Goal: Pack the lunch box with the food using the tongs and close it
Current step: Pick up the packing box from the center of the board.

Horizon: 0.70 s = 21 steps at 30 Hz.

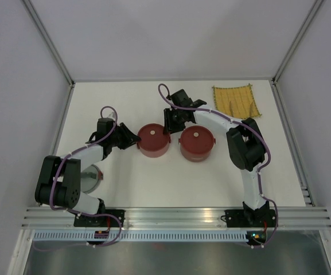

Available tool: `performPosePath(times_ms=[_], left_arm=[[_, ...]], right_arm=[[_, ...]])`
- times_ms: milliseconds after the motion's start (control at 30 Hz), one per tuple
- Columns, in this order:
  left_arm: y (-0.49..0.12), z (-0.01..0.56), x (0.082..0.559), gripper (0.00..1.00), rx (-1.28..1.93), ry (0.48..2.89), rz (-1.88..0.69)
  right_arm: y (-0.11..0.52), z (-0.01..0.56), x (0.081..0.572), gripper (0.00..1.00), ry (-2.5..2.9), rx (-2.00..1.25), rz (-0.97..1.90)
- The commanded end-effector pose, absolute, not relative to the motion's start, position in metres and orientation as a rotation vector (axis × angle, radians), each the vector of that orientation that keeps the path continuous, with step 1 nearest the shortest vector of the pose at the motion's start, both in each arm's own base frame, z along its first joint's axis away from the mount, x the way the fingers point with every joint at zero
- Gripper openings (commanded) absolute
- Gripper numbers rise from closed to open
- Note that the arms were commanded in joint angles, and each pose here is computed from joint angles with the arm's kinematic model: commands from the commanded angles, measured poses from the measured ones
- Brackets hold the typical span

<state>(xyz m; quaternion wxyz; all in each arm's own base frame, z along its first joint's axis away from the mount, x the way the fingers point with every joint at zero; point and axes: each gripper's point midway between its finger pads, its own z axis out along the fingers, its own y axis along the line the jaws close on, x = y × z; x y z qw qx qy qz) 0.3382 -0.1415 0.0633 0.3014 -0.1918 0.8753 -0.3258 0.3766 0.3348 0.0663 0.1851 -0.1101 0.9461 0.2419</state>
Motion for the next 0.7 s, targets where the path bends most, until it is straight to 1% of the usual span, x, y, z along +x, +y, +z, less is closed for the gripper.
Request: performPosePath(times_ms=[0,100,200,233,267,400,467,500,567,633,667], left_arm=[[-0.139,0.072,0.346,0.29,-0.457,2.305,-0.804],[-0.134,0.074,0.345,0.29,-0.454,2.312,-0.763],[-0.128,0.083,0.346,0.29,-0.438,2.301,-0.715],[-0.124,0.087,0.347,0.29,-0.439,2.287,-0.691],[-0.122,0.085,0.344,0.29,-0.439,2.307,-0.670],[-0.106,0.077,0.342,0.29,-0.477,2.348,-0.553],[-0.099,0.075,0.342,0.29,-0.502,2.351,-0.515],[-0.098,0.073,0.340,0.29,-0.506,2.356,-0.509],[-0.095,0.072,0.340,0.29,-0.505,2.356,-0.501],[-0.092,0.073,0.342,0.29,-0.495,2.352,-0.488],[-0.092,0.074,0.344,0.29,-0.479,2.349,-0.485]], right_arm=[[0.331,0.063,0.361,0.40,2.715,-0.318,0.695],[0.343,0.068,0.367,0.38,2.687,-0.326,0.732],[0.360,0.062,0.363,0.38,2.695,-0.362,0.745],[0.371,0.071,0.366,0.38,2.669,-0.377,0.777],[0.381,0.064,0.362,0.38,2.677,-0.396,0.788],[0.414,0.071,0.367,0.38,2.637,-0.420,0.849],[0.420,0.070,0.369,0.38,2.628,-0.413,0.855],[0.420,0.071,0.371,0.40,2.623,-0.407,0.847],[0.412,0.070,0.378,0.50,2.613,-0.402,0.783],[0.397,0.067,0.384,0.55,2.631,-0.374,0.760],[0.391,0.073,0.387,0.60,2.622,-0.355,0.770]])
